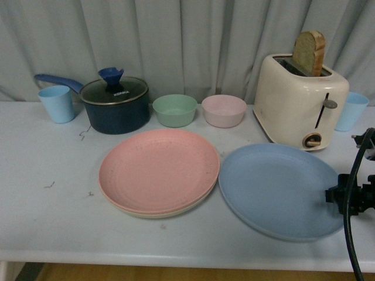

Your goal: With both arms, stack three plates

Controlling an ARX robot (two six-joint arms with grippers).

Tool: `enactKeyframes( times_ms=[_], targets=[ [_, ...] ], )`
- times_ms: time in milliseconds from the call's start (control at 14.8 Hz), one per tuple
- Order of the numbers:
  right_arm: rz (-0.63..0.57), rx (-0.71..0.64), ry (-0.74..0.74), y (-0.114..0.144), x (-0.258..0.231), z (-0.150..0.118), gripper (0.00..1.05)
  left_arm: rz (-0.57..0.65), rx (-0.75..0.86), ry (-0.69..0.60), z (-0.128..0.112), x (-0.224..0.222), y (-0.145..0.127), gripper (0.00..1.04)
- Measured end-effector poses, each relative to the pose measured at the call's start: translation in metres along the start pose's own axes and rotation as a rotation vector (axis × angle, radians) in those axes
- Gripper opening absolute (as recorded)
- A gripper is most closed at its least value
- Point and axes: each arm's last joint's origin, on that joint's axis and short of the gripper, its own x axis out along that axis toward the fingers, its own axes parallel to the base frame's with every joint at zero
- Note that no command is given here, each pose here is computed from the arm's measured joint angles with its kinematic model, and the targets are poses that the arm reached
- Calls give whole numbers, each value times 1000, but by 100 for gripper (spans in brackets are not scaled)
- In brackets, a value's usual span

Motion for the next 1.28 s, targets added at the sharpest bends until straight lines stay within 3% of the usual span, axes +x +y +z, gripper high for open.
enactKeyframes(
  times_ms=[135, 269, 404, 539, 673, 943, 1279],
  targets=[
    [30, 82, -38, -21, -19, 9, 3, 0, 0, 0, 0, 0, 0, 98],
    [103, 127, -63, -37, -69, 4, 3, 0, 0, 0, 0, 0, 0, 98],
    [223, 144, -131, -32, -99, 14, 3, 0, 0, 0, 0, 0, 0, 98],
    [329, 125, -263, -4, -112, 49, 3, 0, 0, 0, 0, 0, 0, 98],
    [389, 150, -239, 41, -106, 52, 3, 0, 0, 0, 0, 0, 0, 98],
    [367, 207, -203, 129, -73, 59, 3, 0, 0, 0, 0, 0, 0, 98],
    [226, 239, -65, 172, -33, 47, 3, 0, 0, 0, 0, 0, 0, 98]
  ],
)
